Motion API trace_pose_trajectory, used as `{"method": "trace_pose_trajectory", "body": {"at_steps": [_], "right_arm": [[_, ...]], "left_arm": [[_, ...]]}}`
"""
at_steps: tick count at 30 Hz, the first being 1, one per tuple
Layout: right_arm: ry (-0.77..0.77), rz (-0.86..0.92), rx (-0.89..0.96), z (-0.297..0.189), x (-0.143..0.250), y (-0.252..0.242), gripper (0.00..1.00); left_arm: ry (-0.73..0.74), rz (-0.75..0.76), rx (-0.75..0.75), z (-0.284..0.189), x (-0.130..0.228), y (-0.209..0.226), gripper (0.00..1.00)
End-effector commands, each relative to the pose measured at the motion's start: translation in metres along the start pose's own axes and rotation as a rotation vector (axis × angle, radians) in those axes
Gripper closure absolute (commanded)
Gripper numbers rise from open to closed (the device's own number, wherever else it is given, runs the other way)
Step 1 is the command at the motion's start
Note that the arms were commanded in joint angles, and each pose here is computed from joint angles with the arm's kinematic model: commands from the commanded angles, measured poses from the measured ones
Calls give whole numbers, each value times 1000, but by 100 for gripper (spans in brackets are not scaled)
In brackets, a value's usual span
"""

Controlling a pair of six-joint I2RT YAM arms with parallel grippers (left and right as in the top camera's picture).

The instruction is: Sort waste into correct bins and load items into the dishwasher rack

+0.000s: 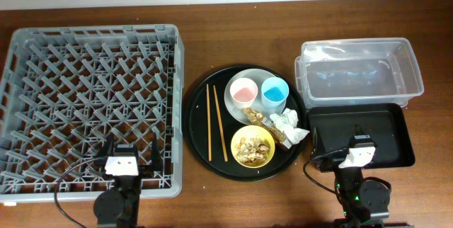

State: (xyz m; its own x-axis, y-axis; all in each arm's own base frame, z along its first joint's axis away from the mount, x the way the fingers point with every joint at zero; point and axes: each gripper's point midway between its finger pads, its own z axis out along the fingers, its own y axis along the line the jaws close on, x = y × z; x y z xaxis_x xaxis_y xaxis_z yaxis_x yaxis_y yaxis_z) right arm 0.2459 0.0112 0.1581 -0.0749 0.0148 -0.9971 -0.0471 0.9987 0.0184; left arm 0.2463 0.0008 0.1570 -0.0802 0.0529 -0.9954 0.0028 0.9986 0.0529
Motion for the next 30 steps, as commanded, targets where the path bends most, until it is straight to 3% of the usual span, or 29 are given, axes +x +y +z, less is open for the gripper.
{"method": "trace_pose_trajectory", "body": {"at_steps": [1, 5, 7, 8, 11, 14, 16, 17, 19, 21, 23, 27, 30], "right_arm": [[5, -6, 1, 0, 3, -1, 1], [5, -6, 1, 0, 3, -1, 1], [5, -6, 1, 0, 3, -1, 1], [5, -6, 1, 0, 3, -1, 1], [5, -6, 1, 0, 3, -1, 1], [5, -6, 1, 0, 3, -1, 1], [5, -6, 1, 0, 3, -1, 1], [5, -6, 1, 0, 3, -1, 1], [5, -6, 1, 0, 3, -1, 1], [5, -6, 1, 0, 3, -1, 1], [5, -6, 1, 0, 3, -1, 1], [5, -6, 1, 0, 3, -1, 1], [5, -6, 1, 0, 3, -1, 1]], "left_arm": [[-128, 21, 72, -3, -31, -12, 1], [-130, -150, 155, -32, -96, -21, 1], [-52, -157, 158, -58, -164, -18, 1], [14, -162, 161, -58, -177, -19, 1], [496, -215, 203, -35, -208, -27, 1], [671, -264, 286, 2, -218, -42, 1], [795, -397, 575, 10, -207, -90, 1], [925, -431, 620, 16, -184, -102, 48], [1143, -398, 611, 15, -141, -121, 55], [1268, -255, 588, 18, -99, -143, 55], [1370, -169, 434, 22, -50, -159, 66], [1353, -117, 214, 36, 7, -179, 66], [1266, -72, 179, 50, 36, -184, 70]]}}
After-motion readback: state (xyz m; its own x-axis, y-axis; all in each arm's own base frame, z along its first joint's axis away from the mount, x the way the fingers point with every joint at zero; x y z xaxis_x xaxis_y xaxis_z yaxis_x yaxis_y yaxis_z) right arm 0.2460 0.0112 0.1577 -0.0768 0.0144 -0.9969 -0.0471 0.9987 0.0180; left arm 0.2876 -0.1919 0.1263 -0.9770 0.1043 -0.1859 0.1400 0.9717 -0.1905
